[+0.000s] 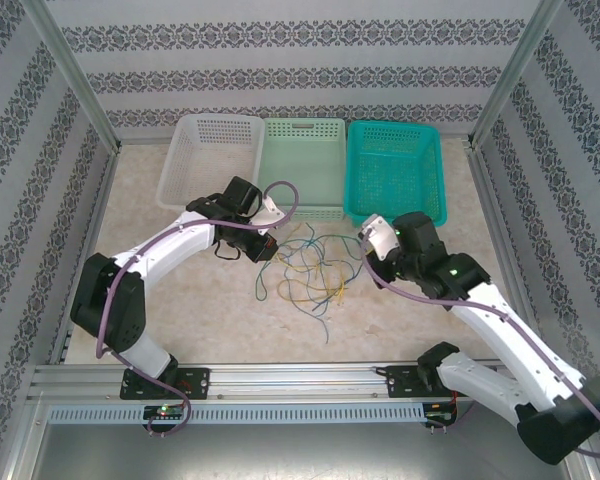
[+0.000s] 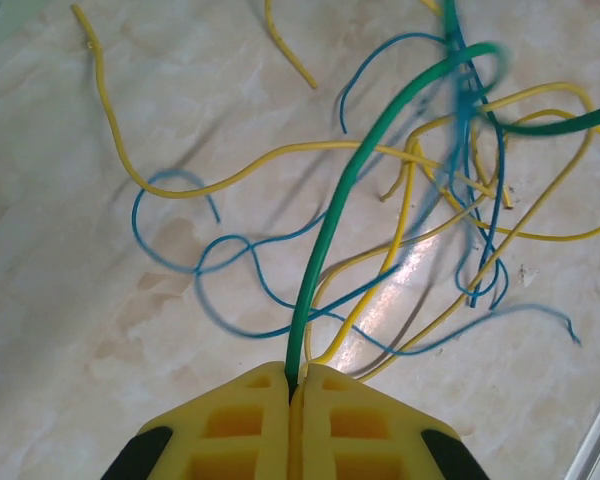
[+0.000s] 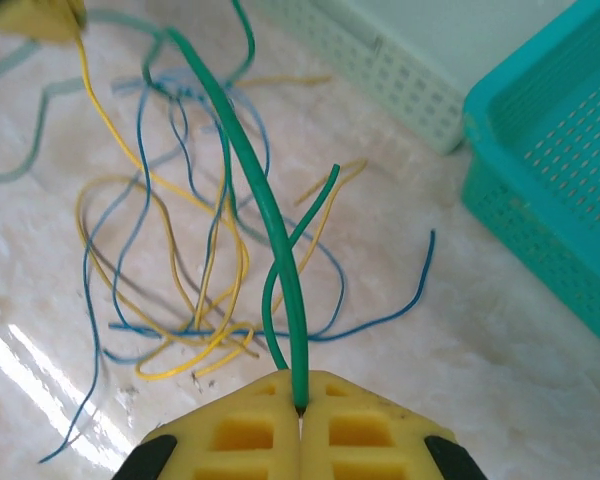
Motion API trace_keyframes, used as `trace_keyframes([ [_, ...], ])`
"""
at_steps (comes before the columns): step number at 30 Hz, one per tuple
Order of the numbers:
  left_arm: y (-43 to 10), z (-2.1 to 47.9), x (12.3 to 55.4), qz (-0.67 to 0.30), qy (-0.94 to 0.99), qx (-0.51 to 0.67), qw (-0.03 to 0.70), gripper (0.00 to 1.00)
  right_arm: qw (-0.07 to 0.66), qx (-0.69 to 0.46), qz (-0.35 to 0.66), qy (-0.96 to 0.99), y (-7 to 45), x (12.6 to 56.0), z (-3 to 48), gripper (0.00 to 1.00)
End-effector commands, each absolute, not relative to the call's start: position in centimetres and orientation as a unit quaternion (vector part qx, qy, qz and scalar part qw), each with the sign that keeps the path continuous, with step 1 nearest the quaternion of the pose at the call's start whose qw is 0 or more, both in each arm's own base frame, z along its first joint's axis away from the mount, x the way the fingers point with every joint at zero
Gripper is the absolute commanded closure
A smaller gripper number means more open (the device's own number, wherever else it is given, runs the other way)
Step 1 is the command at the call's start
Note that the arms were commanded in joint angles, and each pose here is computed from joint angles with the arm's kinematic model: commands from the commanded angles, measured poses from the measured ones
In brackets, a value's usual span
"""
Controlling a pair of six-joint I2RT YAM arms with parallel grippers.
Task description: Untangle the cables
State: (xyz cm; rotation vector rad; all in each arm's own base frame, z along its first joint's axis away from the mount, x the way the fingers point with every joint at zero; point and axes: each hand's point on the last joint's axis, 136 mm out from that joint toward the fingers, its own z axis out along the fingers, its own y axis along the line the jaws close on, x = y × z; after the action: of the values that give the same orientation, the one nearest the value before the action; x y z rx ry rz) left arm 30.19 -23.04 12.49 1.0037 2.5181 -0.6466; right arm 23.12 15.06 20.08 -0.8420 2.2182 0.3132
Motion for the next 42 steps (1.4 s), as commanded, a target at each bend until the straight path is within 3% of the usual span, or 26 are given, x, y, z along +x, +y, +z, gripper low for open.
trace_keyframes([
  [1,-22.2,11.6,30.4,-0.216,0.902,0.337,0.16,0.98,0.413,-0.31,0.173,0.839,15.8,22.7,24.0,1.0],
  [9,-21.6,10.9,30.9,-0.193,0.913,0.324,0.153,0.97,0.44,-0.291,0.208,0.824,15.7,22.5,26.6,1.0],
  [12,-21.4,10.5,31.2,-0.187,0.92,0.312,0.147,0.92,0.444,-0.285,0.215,0.821,15.8,22.7,26.5,1.0],
  [16,-22.7,10.9,31.5,-0.221,0.918,0.296,0.145,0.72,0.405,-0.301,0.191,0.842,16.0,23.0,23.9,1.0],
  [18,-23.5,11.6,31.8,-0.241,0.913,0.29,0.153,0.56,0.389,-0.319,0.156,0.85,16.2,23.1,22.3,1.0],
  [20,-23.8,12.4,32.1,-0.252,0.909,0.287,0.166,0.48,0.381,-0.331,0.128,0.854,16.3,23.3,21.3,1.0],
  [26,-23.4,13.2,32.3,-0.238,0.913,0.281,0.176,0.45,0.388,-0.32,0.134,0.854,16.3,23.7,21.4,1.0],
  [27,-23.2,13.0,32.2,-0.234,0.915,0.279,0.174,0.38,0.392,-0.319,0.14,0.852,16.3,23.6,21.6,1.0],
  [29,-23.1,13.0,32.0,-0.237,0.913,0.279,0.178,0.36,0.393,-0.317,0.14,0.852,16.1,23.5,21.4,1.0],
  [42,-25.4,20.2,32.9,-0.313,0.848,0.289,0.315,0.31,0.388,-0.324,0.14,0.851,16.3,23.3,20.7,1.0],
])
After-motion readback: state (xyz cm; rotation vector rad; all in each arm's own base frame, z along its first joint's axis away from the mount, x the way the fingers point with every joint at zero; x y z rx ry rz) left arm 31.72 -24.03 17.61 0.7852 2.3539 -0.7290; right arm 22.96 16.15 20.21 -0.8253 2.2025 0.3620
